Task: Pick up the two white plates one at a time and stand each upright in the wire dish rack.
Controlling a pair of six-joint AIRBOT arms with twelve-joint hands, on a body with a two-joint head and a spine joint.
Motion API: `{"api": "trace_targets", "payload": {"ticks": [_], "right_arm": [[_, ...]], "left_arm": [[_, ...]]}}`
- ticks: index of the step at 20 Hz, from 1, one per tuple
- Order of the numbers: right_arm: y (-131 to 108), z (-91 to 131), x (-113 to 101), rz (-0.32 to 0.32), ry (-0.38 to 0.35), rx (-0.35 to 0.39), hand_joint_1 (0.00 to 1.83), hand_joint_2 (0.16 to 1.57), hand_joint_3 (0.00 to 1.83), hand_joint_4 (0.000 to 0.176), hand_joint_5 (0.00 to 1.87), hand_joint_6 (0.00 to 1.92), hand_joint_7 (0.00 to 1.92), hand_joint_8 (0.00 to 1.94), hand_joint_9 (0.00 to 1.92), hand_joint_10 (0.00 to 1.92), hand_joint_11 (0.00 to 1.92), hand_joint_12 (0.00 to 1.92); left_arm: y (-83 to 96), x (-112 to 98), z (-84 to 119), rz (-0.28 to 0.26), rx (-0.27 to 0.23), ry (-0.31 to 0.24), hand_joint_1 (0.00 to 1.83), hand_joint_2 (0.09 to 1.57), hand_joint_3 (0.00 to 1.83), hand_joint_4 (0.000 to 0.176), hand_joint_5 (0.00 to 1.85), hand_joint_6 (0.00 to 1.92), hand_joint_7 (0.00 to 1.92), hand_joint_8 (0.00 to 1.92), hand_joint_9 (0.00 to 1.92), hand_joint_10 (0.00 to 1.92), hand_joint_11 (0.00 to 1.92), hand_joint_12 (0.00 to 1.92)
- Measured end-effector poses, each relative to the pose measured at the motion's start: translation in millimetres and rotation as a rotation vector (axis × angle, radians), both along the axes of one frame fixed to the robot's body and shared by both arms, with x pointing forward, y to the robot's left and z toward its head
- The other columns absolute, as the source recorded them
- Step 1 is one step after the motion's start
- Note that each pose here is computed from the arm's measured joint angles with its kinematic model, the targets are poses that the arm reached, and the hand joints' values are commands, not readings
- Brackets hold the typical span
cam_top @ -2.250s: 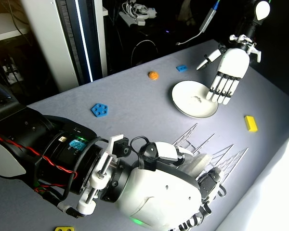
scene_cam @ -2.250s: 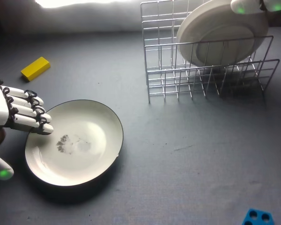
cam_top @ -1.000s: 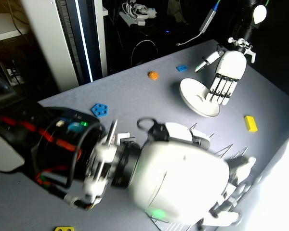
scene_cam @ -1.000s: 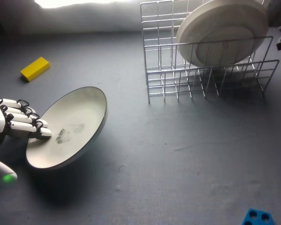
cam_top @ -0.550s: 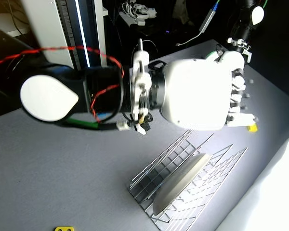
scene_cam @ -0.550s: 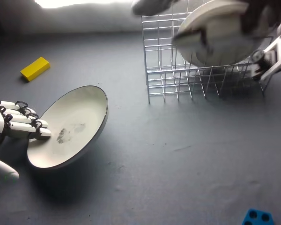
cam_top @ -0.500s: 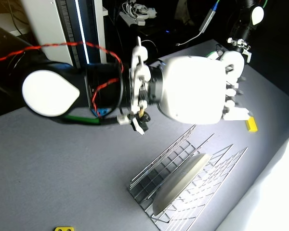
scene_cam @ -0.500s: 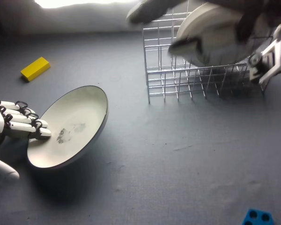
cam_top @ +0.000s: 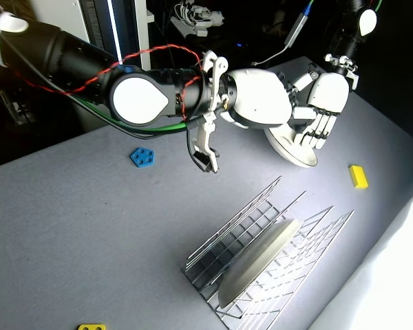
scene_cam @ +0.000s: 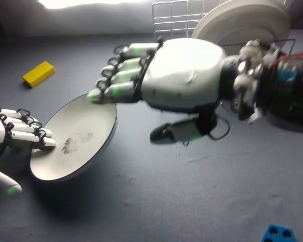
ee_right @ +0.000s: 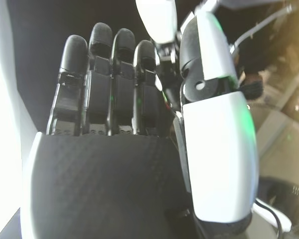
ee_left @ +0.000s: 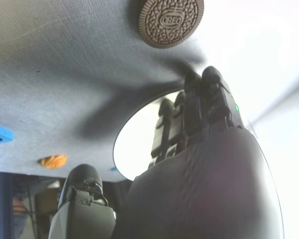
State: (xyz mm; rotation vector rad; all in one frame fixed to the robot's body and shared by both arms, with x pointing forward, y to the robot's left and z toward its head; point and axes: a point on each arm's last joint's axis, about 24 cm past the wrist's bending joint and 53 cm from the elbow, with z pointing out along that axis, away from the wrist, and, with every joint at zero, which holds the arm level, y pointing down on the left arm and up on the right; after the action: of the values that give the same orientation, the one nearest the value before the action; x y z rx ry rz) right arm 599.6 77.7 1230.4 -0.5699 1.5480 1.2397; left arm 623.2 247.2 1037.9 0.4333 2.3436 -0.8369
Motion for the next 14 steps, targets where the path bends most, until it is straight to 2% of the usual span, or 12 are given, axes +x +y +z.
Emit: {"api": "trace_targets", "payload": {"ticks": [2,3,4,6,7,9,10,12,13,14], "right_arm": [[13.3,-1.0,-4.3,0.013,-0.017,0.001,0.90,1.01,0.00,0.000,0.00,0.00,0.00,0.00,0.00,0.00,0.00,0.21],[18.9,0.0,-4.1,0.021,-0.023,0.010,0.91,1.00,0.00,0.000,0.00,0.00,0.00,0.00,0.00,0.00,0.00,0.07],[24.0,-3.2,-4.1,0.024,-0.035,0.003,0.90,0.99,0.00,0.000,0.00,0.00,0.00,0.00,0.00,0.00,0.00,0.01],[30.8,-16.8,0.0,0.017,-0.062,-0.041,1.04,0.86,0.00,0.000,0.00,0.00,0.00,0.00,0.00,0.00,0.00,0.00],[35.0,-27.0,1.9,0.010,-0.063,-0.074,1.08,0.82,0.00,0.000,0.00,0.00,0.00,0.00,0.00,0.00,0.00,0.00],[38.6,-39.5,9.8,-0.006,-0.065,-0.119,1.02,0.77,0.00,0.000,0.00,0.00,0.00,0.00,0.00,0.00,0.00,0.00],[42.0,-42.8,12.4,-0.009,-0.060,-0.126,1.06,0.75,0.00,0.004,0.00,0.00,0.00,0.00,0.00,0.00,0.00,0.00],[48.1,-48.0,15.5,-0.011,-0.065,-0.141,1.11,0.75,0.00,0.026,0.00,0.00,0.00,0.00,0.00,0.00,0.01,0.01],[51.4,-53.0,15.3,-0.007,-0.066,-0.149,1.10,0.74,0.00,0.017,0.00,0.00,0.00,0.00,0.00,0.00,0.01,0.01],[53.8,-57.7,14.2,-0.004,-0.065,-0.157,1.11,0.74,0.00,0.000,0.00,0.00,0.00,0.00,0.00,0.00,0.00,0.00]], "left_arm": [[0.0,-0.1,-0.2,0.003,-0.003,0.002,0.00,1.07,0.00,0.000,0.17,0.00,0.18,0.00,0.15,0.00,0.00,0.24],[0.0,0.0,-0.1,0.003,-0.003,0.002,0.00,1.08,0.00,0.000,0.20,0.00,0.22,0.00,0.19,0.00,0.00,0.32],[-0.6,0.1,0.0,0.004,-0.006,0.003,0.00,1.09,0.00,0.000,0.22,0.00,0.23,0.00,0.20,0.00,0.00,0.33],[-0.6,0.1,0.0,0.004,-0.006,0.003,0.00,1.09,0.00,0.000,0.18,0.00,0.20,0.00,0.17,0.00,0.00,0.28],[-0.6,0.0,-0.1,0.004,-0.005,0.003,0.00,1.09,0.00,0.000,0.16,0.00,0.17,0.00,0.14,0.01,0.00,0.19],[-0.6,0.0,-0.1,0.004,-0.005,0.003,0.00,1.09,0.00,0.000,0.18,0.00,0.18,0.00,0.15,0.00,0.00,0.22],[-0.6,0.0,-0.1,0.004,-0.005,0.003,0.00,1.09,0.00,0.000,0.19,0.00,0.19,0.00,0.15,0.00,0.00,0.21],[-0.6,0.1,0.0,0.004,-0.006,0.003,0.00,1.09,0.00,0.000,0.19,0.00,0.20,0.00,0.16,0.00,0.00,0.23],[-0.6,0.0,-0.1,0.004,-0.005,0.003,0.00,1.09,0.00,0.000,0.20,0.00,0.20,0.00,0.16,0.00,0.00,0.24],[-0.6,0.1,0.0,0.004,-0.006,0.003,0.00,1.08,0.00,0.000,0.17,0.00,0.18,0.00,0.15,0.00,0.00,0.22]]}}
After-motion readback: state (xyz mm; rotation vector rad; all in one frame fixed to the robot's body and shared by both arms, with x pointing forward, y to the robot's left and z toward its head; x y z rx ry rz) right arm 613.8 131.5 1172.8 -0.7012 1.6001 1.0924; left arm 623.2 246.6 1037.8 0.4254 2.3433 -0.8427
